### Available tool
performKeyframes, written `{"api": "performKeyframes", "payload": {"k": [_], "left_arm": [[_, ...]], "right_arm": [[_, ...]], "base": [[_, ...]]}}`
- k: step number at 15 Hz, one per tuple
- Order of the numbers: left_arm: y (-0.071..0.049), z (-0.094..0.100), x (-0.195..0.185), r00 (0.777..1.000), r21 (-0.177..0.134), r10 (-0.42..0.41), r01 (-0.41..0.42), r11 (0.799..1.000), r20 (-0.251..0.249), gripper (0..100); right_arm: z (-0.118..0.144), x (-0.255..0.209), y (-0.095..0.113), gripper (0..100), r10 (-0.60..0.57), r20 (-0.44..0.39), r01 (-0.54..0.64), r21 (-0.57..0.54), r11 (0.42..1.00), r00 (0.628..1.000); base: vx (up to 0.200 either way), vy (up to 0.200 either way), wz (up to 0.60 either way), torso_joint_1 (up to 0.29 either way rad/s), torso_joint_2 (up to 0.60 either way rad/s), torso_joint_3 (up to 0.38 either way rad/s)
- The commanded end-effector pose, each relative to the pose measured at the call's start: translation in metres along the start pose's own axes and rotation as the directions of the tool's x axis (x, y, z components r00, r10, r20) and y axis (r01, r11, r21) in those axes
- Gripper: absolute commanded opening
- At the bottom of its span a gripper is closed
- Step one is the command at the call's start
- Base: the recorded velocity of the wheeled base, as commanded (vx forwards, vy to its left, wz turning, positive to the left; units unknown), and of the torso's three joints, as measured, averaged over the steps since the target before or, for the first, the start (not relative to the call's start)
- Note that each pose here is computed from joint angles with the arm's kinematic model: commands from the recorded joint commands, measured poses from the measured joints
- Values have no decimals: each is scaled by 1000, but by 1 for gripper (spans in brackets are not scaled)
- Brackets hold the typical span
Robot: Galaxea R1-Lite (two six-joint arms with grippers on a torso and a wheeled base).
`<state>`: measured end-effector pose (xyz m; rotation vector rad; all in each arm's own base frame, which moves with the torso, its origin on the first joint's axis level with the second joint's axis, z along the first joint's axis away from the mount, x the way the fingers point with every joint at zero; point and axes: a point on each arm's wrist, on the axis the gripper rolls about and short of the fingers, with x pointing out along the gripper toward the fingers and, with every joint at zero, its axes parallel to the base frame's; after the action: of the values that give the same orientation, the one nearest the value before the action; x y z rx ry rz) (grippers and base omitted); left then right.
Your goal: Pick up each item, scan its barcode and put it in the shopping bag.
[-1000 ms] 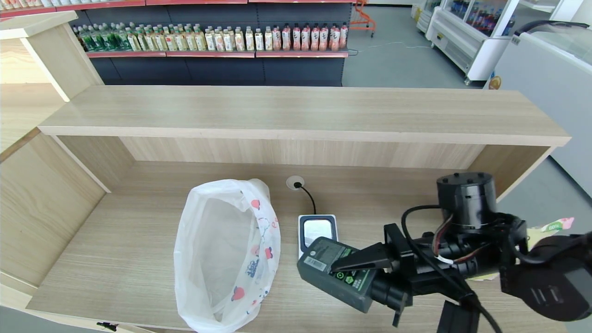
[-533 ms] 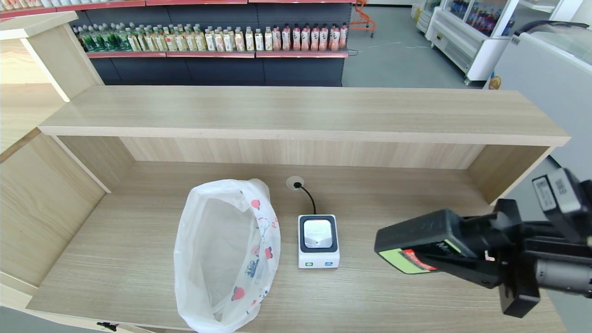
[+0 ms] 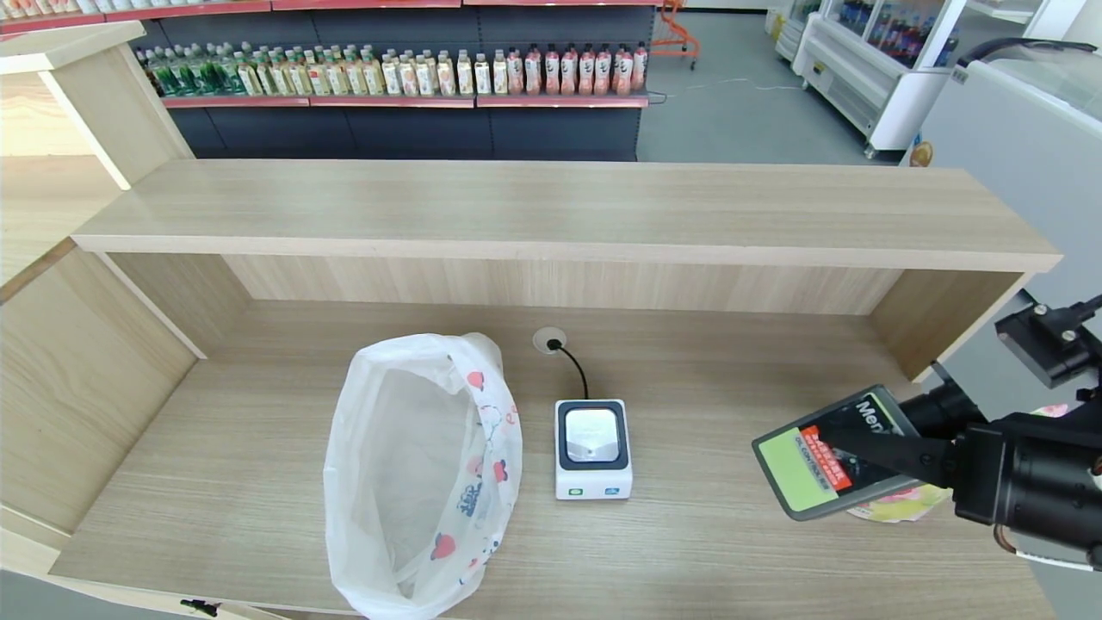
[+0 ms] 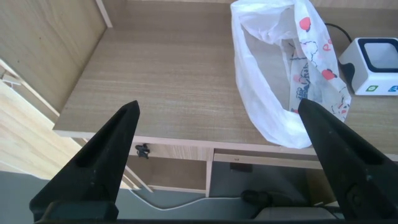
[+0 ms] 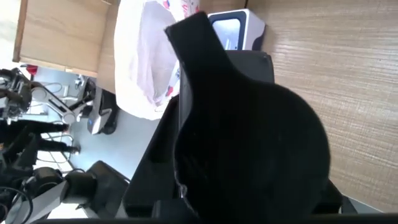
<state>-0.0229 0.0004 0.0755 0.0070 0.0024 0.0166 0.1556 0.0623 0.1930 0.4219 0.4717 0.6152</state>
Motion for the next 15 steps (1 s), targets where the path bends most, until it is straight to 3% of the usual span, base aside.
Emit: {"api": "performKeyframes", "payload": {"k": [1,4,8,15], "left_arm": [[0,0,0,1000,2,0,0,1000,1,100],[0,0,0,1000,1,0,0,1000,1,100],[0,0,0,1000,-4,0,0,1000,1,100],[0,0,0,1000,-2,0,0,1000,1,100]], "right_arm": [[-2,7,-5,0,-18,-30,18,17,1000,999],[-1,5,-4,0,-18,-20,19,15,1000,1000],[1,4,-12,0,-59,-4,59,32,998,998],[7,22,-23,0,-139,-51,141,52,989,989]], "base": [[0,0,0,0,0,0],[0,0,0,0,0,0],[0,200,0,-1,-1,6],[0,200,0,5,2,3]]}}
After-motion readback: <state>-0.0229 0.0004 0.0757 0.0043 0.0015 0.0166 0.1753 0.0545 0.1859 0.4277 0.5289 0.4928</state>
